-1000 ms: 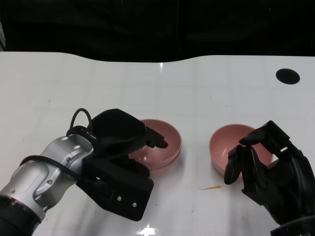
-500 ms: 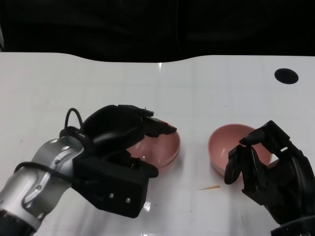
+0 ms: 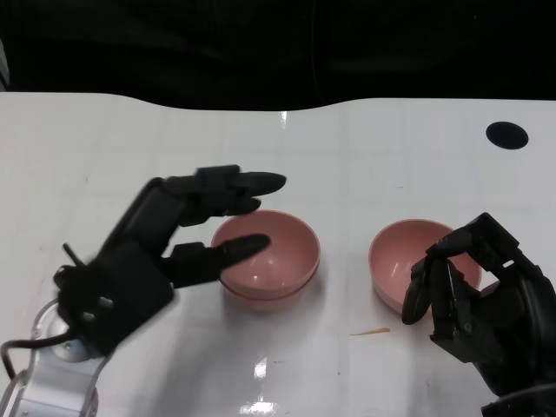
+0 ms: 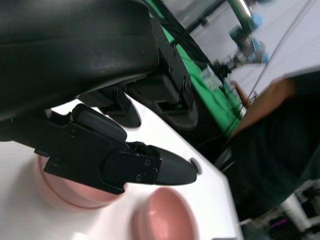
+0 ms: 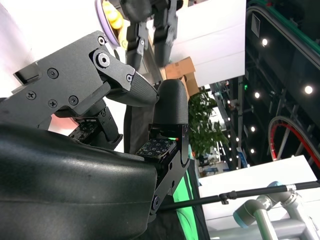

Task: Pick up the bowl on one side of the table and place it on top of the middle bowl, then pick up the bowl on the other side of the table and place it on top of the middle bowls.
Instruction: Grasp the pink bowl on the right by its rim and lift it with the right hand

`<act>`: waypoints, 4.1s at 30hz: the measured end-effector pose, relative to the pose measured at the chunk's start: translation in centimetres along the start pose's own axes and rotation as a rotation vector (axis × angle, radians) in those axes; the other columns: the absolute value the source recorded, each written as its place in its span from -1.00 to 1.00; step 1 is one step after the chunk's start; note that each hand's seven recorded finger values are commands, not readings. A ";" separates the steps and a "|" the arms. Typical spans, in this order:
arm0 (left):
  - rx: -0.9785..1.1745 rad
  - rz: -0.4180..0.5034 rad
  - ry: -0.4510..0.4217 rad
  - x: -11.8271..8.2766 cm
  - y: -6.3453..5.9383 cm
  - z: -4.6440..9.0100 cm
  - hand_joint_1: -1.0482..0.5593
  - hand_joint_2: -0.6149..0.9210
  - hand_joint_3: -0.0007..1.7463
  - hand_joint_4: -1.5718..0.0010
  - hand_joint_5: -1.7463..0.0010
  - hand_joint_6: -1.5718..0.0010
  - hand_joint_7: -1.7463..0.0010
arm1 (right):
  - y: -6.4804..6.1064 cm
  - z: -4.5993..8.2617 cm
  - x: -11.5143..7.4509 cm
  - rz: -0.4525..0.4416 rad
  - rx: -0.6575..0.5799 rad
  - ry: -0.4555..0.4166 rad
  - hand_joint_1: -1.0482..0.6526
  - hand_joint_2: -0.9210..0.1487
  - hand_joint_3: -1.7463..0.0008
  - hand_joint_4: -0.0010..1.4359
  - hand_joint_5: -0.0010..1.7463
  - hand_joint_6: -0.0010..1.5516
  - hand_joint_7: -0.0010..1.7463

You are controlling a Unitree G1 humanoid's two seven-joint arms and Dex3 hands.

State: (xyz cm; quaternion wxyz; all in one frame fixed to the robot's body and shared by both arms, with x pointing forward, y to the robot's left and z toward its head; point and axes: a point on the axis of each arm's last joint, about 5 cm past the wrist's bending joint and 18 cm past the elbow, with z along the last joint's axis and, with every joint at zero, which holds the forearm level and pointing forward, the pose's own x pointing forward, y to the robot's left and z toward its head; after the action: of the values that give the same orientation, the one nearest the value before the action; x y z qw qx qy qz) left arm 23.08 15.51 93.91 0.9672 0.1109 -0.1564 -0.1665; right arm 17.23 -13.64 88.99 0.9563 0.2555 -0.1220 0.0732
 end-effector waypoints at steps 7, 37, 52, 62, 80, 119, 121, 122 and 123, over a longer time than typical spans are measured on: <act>-0.426 0.069 0.040 -1.3 1.3 -0.7 0.06 1.00 -0.76 -0.05 -1.00 0.15 -1.00 | -0.3 0.1 0.1 -0.005 -0.008 -0.002 0.09 -0.43 -0.19 0.20 1.00 -0.06 0.69; -0.881 0.207 0.161 -7.0 2.0 -4.6 0.09 0.87 -0.39 -0.24 -1.00 0.15 -1.00 | -2.2 1.3 -0.3 0.188 -0.868 -0.112 -0.77 -1.00 0.61 -0.82 -1.00 -0.76 -1.00; -0.873 0.209 0.192 -6.7 1.0 -4.9 0.09 0.85 -0.35 -0.24 -1.00 0.16 -1.00 | -2.3 1.7 0.3 0.153 -1.184 -0.072 -0.89 -1.00 0.64 -0.85 -0.99 -0.79 -0.99; -0.829 0.231 0.188 -6.9 1.1 -5.3 0.04 0.83 -0.36 -0.22 -1.00 0.16 -1.00 | -1.7 2.1 3.2 0.287 -1.570 0.019 -0.98 -1.00 0.70 -0.73 -0.95 -0.66 -0.96; -0.808 0.218 0.194 -6.8 0.9 -5.3 0.02 0.83 -0.37 -0.22 -1.00 0.15 -1.00 | -1.7 2.0 3.9 0.380 -1.703 0.091 -0.83 -1.00 0.73 -0.61 -0.94 -0.51 -0.95; -0.810 0.222 0.188 -6.7 0.8 -5.3 0.04 0.85 -0.40 -0.19 -1.00 0.20 -1.00 | -1.9 0.1 4.7 0.431 -1.731 0.112 -0.76 -1.00 0.78 -0.46 -0.96 -0.40 -0.98; -0.810 0.223 0.188 -6.8 0.8 -5.3 0.03 0.84 -0.41 -0.18 -1.00 0.20 -1.00 | -1.9 0.0 4.7 0.429 -1.728 0.111 -0.74 -1.00 0.78 -0.45 -0.96 -0.39 -0.98; -0.810 0.224 0.188 -6.8 0.8 -5.4 0.02 0.84 -0.41 -0.19 -1.00 0.20 -1.00 | -1.9 0.0 4.7 0.426 -1.724 0.114 -0.73 -1.00 0.78 -0.45 -0.96 -0.39 -0.98; -0.810 0.226 0.189 -6.8 0.8 -5.4 0.02 0.84 -0.41 -0.19 -1.00 0.19 -1.00 | -2.0 -0.1 4.7 0.426 -1.719 0.121 -0.73 -1.00 0.78 -0.44 -0.96 -0.39 -0.98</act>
State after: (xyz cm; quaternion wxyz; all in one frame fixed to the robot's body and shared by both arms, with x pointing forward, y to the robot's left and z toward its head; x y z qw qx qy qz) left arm 19.07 19.56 87.31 0.9549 -0.2807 -0.0004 -0.0968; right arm 22.13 -14.92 89.21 0.7884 -0.5835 -0.1291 0.1460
